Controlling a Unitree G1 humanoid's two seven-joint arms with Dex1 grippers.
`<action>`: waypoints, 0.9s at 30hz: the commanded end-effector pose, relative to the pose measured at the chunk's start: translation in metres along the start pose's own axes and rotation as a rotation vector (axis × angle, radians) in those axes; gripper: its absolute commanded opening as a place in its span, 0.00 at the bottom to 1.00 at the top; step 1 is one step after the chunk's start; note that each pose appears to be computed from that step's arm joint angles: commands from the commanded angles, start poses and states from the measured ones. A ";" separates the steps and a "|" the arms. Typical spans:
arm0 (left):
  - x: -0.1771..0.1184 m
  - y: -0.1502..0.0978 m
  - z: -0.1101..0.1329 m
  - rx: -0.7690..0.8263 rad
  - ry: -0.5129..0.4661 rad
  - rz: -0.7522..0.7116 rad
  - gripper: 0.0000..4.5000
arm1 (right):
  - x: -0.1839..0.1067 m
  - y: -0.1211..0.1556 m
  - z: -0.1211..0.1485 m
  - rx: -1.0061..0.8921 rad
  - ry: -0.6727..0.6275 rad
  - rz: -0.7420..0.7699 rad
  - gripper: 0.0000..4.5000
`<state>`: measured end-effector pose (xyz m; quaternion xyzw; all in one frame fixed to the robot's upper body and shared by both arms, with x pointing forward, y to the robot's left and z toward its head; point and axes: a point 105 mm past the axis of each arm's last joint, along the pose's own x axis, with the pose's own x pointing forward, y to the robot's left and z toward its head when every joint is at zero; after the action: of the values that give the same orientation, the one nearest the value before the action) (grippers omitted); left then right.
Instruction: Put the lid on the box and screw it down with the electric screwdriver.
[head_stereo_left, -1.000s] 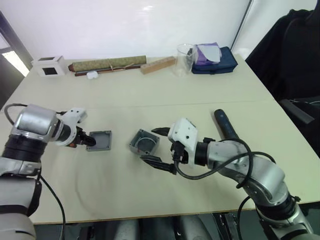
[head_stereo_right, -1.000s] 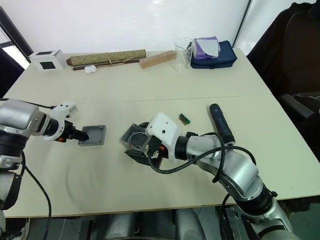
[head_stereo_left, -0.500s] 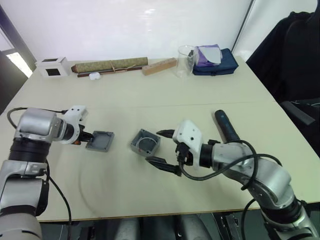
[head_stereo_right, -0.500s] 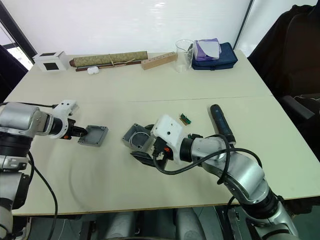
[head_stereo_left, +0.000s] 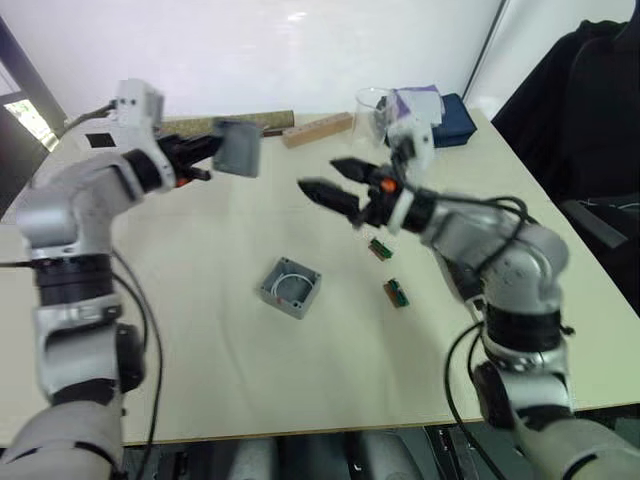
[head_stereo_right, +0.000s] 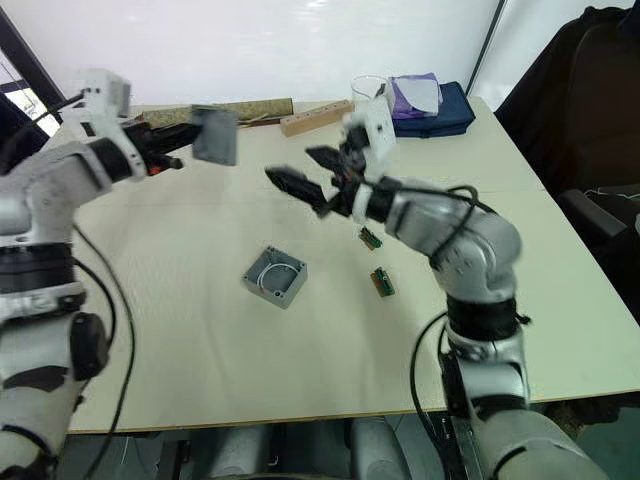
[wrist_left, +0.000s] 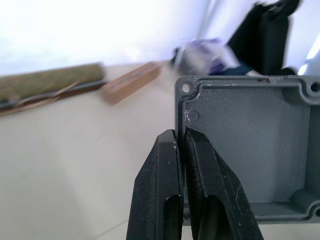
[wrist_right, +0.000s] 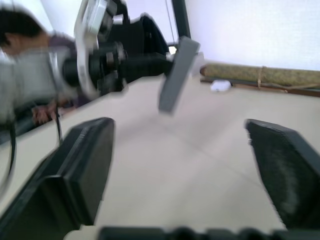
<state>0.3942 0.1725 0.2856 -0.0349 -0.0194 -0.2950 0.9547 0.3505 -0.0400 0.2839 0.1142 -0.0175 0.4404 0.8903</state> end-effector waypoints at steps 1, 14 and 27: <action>0.001 -0.020 0.018 0.125 -0.087 -0.025 0.01 | 0.001 -0.019 0.010 0.091 -0.015 -0.087 1.00; 0.013 -0.044 0.014 0.092 -0.114 -0.087 0.01 | 0.006 0.001 0.002 0.185 0.028 -0.030 1.00; 0.018 -0.049 0.009 0.087 -0.092 -0.115 0.00 | 0.009 0.002 0.002 0.189 0.013 -0.058 0.78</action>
<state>0.3874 0.1262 0.2819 -0.0167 -0.0452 -0.3361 0.9406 0.3615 -0.0329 0.2652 0.1962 0.0772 0.4034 0.8904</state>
